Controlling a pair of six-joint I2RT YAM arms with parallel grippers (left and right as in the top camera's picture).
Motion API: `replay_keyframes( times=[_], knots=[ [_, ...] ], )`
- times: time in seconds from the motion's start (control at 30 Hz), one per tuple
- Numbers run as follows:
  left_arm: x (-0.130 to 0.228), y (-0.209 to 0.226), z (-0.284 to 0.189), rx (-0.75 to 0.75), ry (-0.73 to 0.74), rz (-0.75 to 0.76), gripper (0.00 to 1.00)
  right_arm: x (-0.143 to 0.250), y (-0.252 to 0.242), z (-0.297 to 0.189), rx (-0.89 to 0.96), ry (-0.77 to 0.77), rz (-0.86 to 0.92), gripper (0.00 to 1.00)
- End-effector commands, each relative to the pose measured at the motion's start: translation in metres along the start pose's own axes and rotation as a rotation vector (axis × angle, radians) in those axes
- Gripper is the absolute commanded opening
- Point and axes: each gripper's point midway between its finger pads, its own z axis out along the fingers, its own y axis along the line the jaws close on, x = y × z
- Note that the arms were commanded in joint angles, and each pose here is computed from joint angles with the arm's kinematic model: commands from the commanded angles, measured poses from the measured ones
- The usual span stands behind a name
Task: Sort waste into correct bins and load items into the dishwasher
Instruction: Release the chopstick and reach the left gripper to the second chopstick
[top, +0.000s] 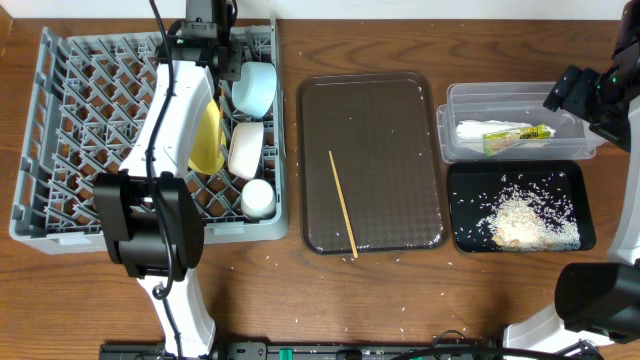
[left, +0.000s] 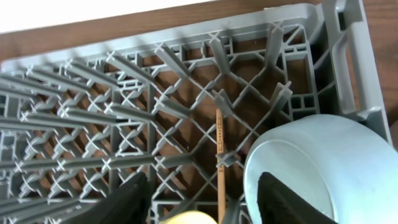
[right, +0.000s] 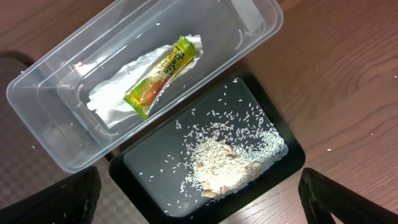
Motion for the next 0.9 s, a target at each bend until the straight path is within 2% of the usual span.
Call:
replay_keyframes(
  times=[0.0, 0.07, 0.17, 0.2, 0.3, 0.5, 0.7, 0.87],
  knots=[
    [-0.012, 0.010, -0.032, -0.014, -0.043, -0.109, 0.57, 0.000, -0.001, 0.001, 0.007, 0.001, 0.015, 0.99],
    [-0.014, 0.009, -0.056, -0.003, -0.052, -0.166, 0.57, 0.000, -0.001, 0.001, 0.007, 0.001, 0.015, 0.99],
    [-0.007, -0.015, -0.100, 0.105, -0.032, -0.225, 0.57, 0.000, -0.001, 0.001, 0.006, 0.001, 0.015, 0.99],
    [0.004, -0.040, -0.123, 0.201, 0.011, -0.257, 0.57, 0.000, -0.001, 0.001, 0.007, 0.001, 0.015, 0.99],
    [0.033, -0.083, -0.144, 0.293, 0.138, -0.283, 0.56, 0.000, -0.001, 0.001, 0.007, 0.001, 0.015, 0.99],
    [0.111, -0.168, -0.143, 0.295, 0.388, -0.244, 0.56, 0.000, -0.001, 0.001, 0.007, 0.001, 0.015, 0.99],
    [0.190, -0.229, -0.133, 0.269, 0.599, -0.178, 0.55, 0.000, -0.001, 0.001, 0.007, 0.001, 0.015, 0.99],
    [0.223, -0.256, -0.119, 0.228, 0.679, -0.154, 0.55, 0.000, -0.001, 0.001, 0.007, 0.001, 0.015, 0.99]
  ],
)
